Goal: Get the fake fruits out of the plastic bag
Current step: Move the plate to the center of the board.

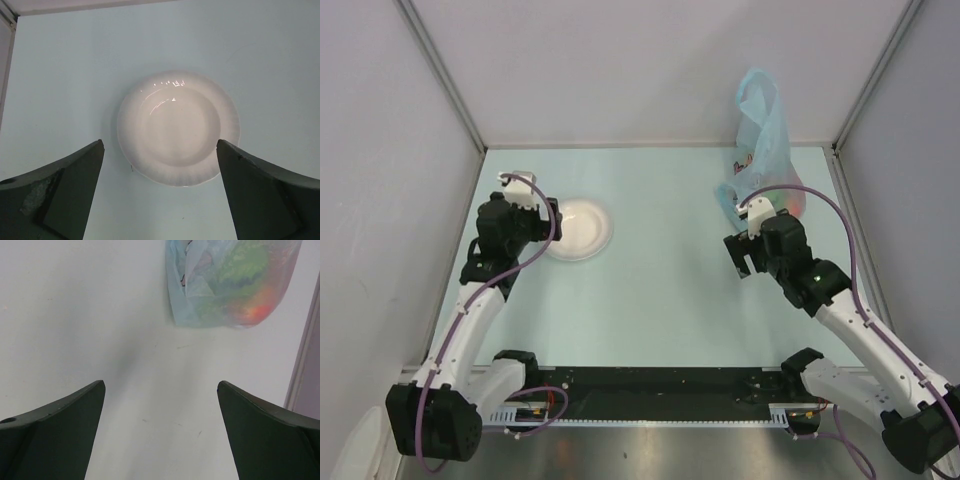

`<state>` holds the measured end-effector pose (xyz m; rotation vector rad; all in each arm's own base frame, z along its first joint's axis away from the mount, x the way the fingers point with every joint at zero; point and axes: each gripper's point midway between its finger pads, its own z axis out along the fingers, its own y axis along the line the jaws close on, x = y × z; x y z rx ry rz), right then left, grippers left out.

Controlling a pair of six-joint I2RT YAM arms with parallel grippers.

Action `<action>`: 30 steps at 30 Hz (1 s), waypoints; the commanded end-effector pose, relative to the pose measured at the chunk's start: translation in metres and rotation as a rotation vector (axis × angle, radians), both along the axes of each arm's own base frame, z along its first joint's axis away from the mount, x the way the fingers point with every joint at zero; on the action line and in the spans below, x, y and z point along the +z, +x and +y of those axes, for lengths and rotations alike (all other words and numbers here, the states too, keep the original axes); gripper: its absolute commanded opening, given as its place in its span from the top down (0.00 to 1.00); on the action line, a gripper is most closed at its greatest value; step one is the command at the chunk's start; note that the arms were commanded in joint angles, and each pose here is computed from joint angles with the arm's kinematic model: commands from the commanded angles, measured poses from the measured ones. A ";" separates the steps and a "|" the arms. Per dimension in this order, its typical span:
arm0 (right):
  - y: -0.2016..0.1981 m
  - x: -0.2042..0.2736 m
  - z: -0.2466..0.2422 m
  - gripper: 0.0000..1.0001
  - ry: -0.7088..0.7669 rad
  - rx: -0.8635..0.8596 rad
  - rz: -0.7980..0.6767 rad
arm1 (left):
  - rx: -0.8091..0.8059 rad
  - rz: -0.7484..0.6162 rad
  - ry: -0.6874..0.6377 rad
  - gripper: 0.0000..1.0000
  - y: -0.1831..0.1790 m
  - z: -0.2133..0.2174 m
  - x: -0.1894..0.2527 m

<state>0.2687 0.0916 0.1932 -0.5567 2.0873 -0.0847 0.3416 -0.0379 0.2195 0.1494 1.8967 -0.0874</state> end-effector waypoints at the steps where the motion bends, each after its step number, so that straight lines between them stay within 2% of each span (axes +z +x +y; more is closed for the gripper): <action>1: 0.005 0.013 0.017 0.00 0.015 0.080 -0.009 | 0.070 -0.019 -0.080 0.00 -0.007 0.004 0.017; 5: 0.003 0.021 0.071 0.02 0.134 0.334 0.028 | 0.067 0.006 -0.116 0.00 -0.016 0.001 0.020; 8: 0.015 0.026 0.102 0.05 0.237 0.348 0.056 | 0.066 0.073 -0.154 0.00 -0.024 -0.003 0.016; 12: 0.035 0.017 0.127 0.06 0.325 0.292 0.141 | 0.156 0.203 -0.246 0.00 -0.023 -0.002 -0.005; 15: 0.053 0.020 0.141 0.06 0.370 0.276 0.144 | 0.191 0.317 -0.344 0.00 -0.011 -0.003 -0.029; 18: 0.060 0.011 0.152 0.06 0.396 0.272 0.196 | 0.288 0.413 -0.470 0.00 0.007 0.014 -0.049; 19: 0.062 0.009 0.155 0.06 0.408 0.278 0.203 | 0.325 0.413 -0.513 0.04 0.013 0.028 -0.050; 21: 0.069 0.001 0.158 0.06 0.416 0.265 0.222 | 0.403 0.500 -0.603 0.08 0.021 0.041 -0.077; 23: 0.074 0.003 0.161 0.06 0.459 0.238 0.226 | 0.437 0.551 -0.725 0.16 0.031 0.051 -0.095; 25: 0.076 0.005 0.165 0.07 0.471 0.258 0.223 | 0.428 0.572 -0.786 0.23 0.039 0.055 -0.103; 30: 0.082 -0.003 0.159 0.07 0.460 0.230 0.231 | 0.413 0.613 -0.832 0.35 0.065 0.056 -0.130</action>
